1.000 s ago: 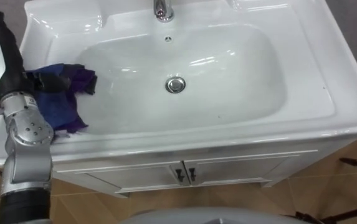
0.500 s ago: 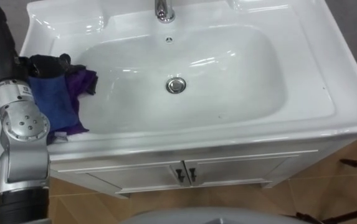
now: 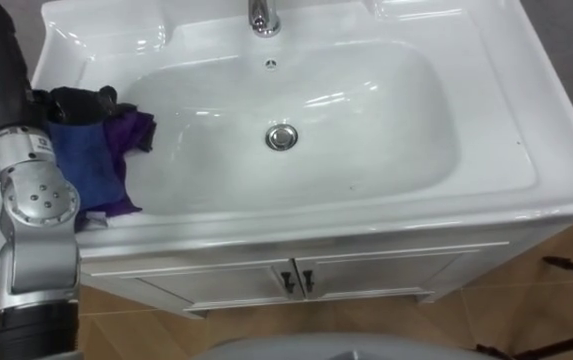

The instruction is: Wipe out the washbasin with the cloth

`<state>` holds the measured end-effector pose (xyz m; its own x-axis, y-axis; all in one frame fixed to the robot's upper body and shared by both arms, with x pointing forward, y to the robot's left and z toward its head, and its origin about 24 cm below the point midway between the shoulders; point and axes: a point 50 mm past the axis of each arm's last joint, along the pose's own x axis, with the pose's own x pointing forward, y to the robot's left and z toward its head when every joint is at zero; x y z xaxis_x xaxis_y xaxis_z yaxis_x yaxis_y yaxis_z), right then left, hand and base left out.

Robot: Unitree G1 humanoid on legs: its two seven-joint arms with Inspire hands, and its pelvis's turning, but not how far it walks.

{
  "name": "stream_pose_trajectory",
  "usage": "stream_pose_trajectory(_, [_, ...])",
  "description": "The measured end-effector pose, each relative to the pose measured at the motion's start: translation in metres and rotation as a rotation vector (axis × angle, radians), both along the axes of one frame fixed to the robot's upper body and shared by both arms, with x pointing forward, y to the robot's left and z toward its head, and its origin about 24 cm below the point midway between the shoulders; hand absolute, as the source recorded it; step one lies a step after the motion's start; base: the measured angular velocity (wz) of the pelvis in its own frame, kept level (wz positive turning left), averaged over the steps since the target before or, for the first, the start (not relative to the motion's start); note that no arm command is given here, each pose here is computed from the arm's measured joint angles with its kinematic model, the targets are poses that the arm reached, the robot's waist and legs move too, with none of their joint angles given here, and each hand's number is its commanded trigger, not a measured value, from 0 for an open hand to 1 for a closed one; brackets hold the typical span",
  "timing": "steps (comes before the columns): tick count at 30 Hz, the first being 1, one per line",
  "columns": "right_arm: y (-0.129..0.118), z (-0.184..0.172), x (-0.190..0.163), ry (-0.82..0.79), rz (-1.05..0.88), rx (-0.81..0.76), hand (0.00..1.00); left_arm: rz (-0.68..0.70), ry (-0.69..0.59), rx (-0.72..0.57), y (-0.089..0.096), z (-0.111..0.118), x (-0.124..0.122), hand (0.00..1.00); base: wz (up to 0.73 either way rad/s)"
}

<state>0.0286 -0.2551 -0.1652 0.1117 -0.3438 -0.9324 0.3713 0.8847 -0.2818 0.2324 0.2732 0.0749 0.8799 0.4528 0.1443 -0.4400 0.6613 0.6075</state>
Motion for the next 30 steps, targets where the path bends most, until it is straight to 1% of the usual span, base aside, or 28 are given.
stream_pose_trajectory(5, [0.000,0.000,0.001,-0.003,-0.002,0.001,0.00,0.011,-0.004,0.001,0.003,0.001,-0.001,0.00,-0.01])
stream_pose_trajectory(8, [0.000,0.000,-0.001,-0.002,-0.006,0.004,0.00,0.059,-0.033,0.007,0.013,0.006,-0.005,0.00,0.00])
stream_pose_trajectory(10, [0.000,0.000,-0.003,-0.001,-0.009,0.010,0.00,0.126,-0.069,0.006,0.024,0.010,-0.010,0.00,0.00])
stream_pose_trajectory(12, [-0.002,0.000,-0.004,0.001,-0.010,0.007,0.00,0.180,-0.107,-0.038,0.033,0.010,-0.015,0.00,-0.02])
stream_pose_trajectory(14, [-0.004,0.001,-0.008,0.006,-0.020,0.001,0.00,0.238,-0.129,-0.102,0.044,0.004,-0.020,0.00,-0.03])
stream_pose_trajectory(16, [-0.008,0.002,-0.010,0.008,-0.040,-0.010,0.00,0.346,-0.116,-0.187,0.059,-0.012,-0.030,0.00,0.00])
stream_pose_trajectory(17, [-0.008,0.002,-0.010,0.008,-0.040,-0.013,0.00,0.370,-0.110,-0.209,0.062,-0.016,-0.032,0.00,0.00])
stream_pose_trajectory(19, [-0.011,0.003,-0.012,0.011,-0.045,-0.019,0.00,0.447,-0.076,-0.256,0.069,-0.032,-0.048,0.00,0.00])
stream_pose_trajectory(21, [-0.011,0.003,-0.013,0.012,-0.051,-0.020,0.00,0.497,-0.038,-0.247,0.073,-0.043,-0.060,0.00,0.06])
stream_pose_trajectory(23, [-0.011,0.003,-0.013,0.011,-0.048,-0.022,0.00,0.548,-0.024,-0.269,0.076,-0.054,-0.071,0.00,0.03])
stream_pose_trajectory(25, [-0.009,0.003,-0.011,0.001,-0.054,-0.017,0.00,0.617,-0.013,-0.333,0.079,-0.067,-0.086,0.00,0.00])
stream_pose_trajectory(26, [-0.009,0.002,-0.011,0.000,-0.055,-0.015,0.00,0.634,-0.014,-0.351,0.079,-0.070,-0.090,0.00,0.00])
stream_pose_trajectory(28, [-0.008,0.002,-0.010,-0.008,-0.054,-0.010,0.00,0.723,-0.012,-0.452,0.079,-0.087,-0.107,0.00,0.04])
stream_pose_trajectory(29, [-0.008,0.003,-0.009,-0.013,-0.054,-0.009,0.00,0.748,-0.003,-0.477,0.079,-0.092,-0.113,0.00,0.04])
stream_pose_trajectory(30, [-0.008,0.003,-0.008,-0.014,-0.049,-0.009,0.00,0.797,0.017,-0.522,0.077,-0.103,-0.122,0.00,0.10])
